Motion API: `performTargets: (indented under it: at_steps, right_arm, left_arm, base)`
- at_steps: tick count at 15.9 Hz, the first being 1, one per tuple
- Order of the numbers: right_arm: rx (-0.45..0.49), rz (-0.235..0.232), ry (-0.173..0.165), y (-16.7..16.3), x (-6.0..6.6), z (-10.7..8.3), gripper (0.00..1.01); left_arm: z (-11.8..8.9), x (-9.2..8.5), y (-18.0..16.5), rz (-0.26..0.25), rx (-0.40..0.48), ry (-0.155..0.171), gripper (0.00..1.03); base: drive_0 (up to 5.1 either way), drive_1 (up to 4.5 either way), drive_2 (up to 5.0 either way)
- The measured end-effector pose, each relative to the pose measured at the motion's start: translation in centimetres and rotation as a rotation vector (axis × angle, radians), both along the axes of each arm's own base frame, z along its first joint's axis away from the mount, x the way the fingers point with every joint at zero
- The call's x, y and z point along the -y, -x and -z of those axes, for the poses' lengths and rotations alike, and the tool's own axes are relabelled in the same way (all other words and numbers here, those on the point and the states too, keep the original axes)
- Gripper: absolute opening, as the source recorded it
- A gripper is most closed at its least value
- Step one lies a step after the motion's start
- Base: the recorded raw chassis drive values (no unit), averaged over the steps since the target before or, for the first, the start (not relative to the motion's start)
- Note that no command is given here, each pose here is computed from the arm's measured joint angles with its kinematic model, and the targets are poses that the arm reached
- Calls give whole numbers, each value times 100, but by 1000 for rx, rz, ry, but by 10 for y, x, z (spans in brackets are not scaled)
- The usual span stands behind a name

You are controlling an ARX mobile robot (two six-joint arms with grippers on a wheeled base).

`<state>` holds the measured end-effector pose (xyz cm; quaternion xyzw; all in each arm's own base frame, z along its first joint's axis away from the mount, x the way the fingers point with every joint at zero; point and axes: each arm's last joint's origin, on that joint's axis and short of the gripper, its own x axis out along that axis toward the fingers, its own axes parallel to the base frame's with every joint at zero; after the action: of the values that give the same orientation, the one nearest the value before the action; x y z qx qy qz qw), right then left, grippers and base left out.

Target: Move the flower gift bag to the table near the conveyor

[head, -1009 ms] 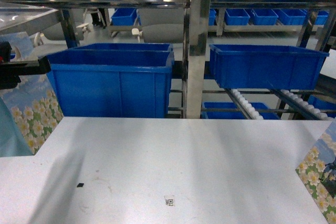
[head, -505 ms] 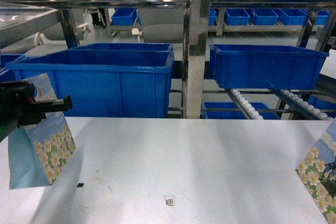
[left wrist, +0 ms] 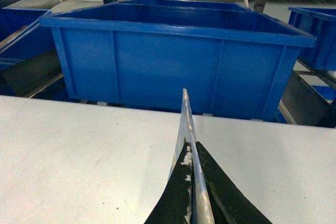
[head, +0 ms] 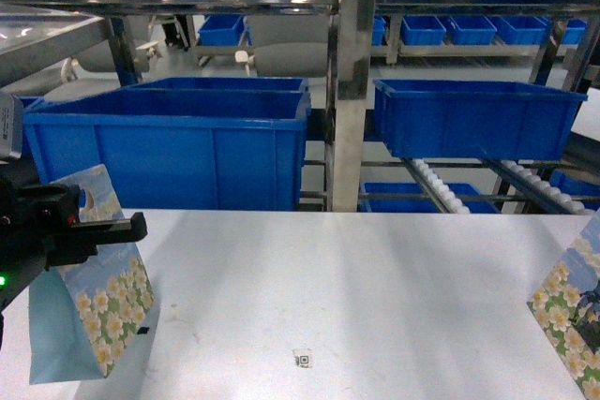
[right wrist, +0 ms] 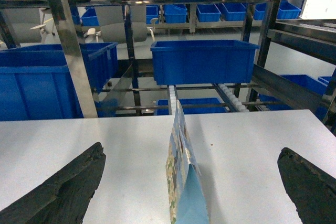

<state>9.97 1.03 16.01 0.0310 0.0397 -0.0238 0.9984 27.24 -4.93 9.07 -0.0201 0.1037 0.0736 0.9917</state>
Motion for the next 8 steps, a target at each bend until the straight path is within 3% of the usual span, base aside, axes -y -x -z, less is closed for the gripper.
performTargets:
  at_steps: [5, 8]
  right_arm:
    - [0, 0, 0, 0, 0, 0, 98]
    - [0, 0, 0, 0, 0, 0, 98]
  left_arm:
    - [11, -7, 11, -28, -41, 31, 2]
    - [9, -6, 31, 3, -69, 35, 29]
  base:
    - [0, 0, 0]
    - [0, 0, 0]
